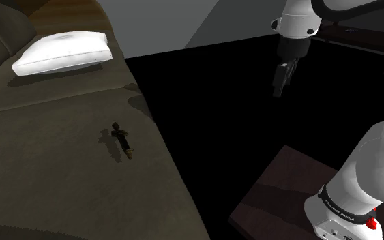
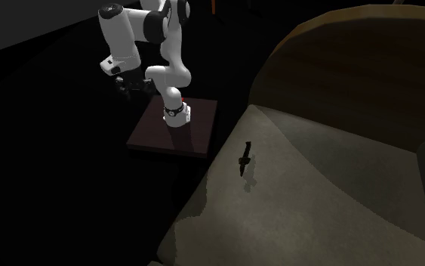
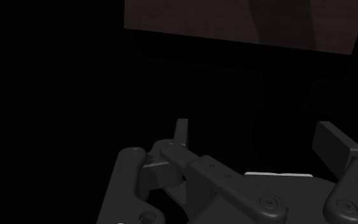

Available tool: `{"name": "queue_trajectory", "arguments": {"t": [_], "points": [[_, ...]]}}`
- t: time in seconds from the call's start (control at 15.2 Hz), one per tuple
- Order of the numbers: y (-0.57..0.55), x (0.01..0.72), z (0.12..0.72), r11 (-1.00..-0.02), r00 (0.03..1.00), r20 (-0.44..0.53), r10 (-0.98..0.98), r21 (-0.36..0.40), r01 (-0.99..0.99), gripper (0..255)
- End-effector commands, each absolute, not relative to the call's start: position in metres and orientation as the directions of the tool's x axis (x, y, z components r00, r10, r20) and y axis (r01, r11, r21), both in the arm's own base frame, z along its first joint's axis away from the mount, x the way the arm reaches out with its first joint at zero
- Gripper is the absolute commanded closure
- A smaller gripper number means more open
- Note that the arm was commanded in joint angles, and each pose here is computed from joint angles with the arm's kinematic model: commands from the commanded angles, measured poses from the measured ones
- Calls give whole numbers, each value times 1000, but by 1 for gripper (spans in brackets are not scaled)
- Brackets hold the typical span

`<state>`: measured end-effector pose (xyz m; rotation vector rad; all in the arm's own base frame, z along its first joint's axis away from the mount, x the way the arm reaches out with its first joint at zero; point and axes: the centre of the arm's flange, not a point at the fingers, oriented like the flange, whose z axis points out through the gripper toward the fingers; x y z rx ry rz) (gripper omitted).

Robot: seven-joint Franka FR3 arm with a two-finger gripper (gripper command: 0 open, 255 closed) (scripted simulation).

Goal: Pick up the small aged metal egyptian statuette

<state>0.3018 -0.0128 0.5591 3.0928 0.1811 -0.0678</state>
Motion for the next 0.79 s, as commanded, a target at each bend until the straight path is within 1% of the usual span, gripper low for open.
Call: {"name": "queue_trajectory", "arguments": {"t": [0.0, 0.73], "points": [[-13, 302, 559, -992, 992, -46, 116, 40, 118, 0], [128, 340, 562, -998, 1000, -13, 17, 61, 18, 0]]}}
